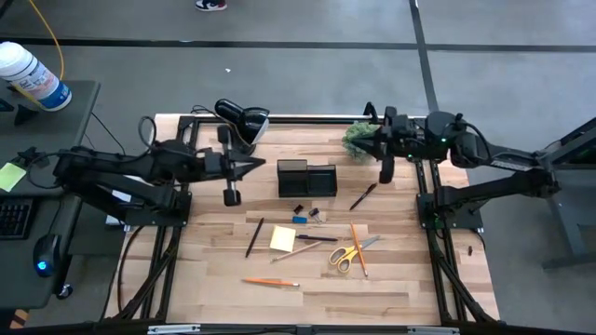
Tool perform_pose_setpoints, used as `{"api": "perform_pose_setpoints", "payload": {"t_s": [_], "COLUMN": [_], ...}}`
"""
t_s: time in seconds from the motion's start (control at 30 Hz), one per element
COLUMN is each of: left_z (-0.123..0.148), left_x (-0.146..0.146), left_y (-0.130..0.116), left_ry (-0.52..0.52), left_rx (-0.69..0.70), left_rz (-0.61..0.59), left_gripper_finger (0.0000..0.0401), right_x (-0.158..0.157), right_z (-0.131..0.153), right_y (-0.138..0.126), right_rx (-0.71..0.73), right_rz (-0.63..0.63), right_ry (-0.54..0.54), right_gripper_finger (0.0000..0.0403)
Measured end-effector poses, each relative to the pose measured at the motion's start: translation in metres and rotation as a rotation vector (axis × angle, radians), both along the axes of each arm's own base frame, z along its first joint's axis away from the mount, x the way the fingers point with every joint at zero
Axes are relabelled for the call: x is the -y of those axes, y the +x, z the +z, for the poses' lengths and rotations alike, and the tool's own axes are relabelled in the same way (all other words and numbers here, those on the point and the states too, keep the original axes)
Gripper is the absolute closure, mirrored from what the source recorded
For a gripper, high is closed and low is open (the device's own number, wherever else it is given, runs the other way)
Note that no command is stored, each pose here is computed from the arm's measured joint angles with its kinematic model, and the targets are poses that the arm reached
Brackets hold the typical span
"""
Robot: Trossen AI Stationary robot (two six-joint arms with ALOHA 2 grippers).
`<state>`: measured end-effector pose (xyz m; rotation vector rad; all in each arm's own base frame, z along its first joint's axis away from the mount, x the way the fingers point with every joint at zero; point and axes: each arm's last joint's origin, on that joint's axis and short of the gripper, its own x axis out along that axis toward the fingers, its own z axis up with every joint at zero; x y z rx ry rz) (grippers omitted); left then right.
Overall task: Pick and place office supplies into organizer
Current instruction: Put the right orange pencil into the black desk organizer
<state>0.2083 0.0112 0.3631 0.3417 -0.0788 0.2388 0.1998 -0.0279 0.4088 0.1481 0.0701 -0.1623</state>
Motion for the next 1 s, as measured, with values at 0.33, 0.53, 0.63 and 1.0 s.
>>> {"api": "perform_pose_setpoints", "payload": {"t_s": [0.33,0.53,0.63,1.0], "left_z": [-0.012,-0.010,-0.009,-0.030], "left_x": [-0.022,-0.039,-0.046,-0.065], "left_y": [0.007,0.003,0.001,0.020], "left_ry": [-0.109,-0.254,-0.309,-0.270], "left_rx": [-0.068,-0.015,0.007,-0.102], "left_rz": [-0.103,-0.040,-0.019,-0.018], "left_gripper_finger": [0.0401,0.0400,0.0400,0.0400], "right_x": [0.004,0.017,0.023,0.032], "right_z": [-0.014,-0.021,-0.026,-0.069], "right_y": [0.034,0.046,0.055,0.095], "right_rx": [0.000,0.037,0.029,-0.192], "right_rz": [0.016,-0.030,-0.003,0.282], "right_ry": [0.157,0.466,0.528,0.528], "right_gripper_finger": [0.0391,0.0391,0.0391,0.0391]}}
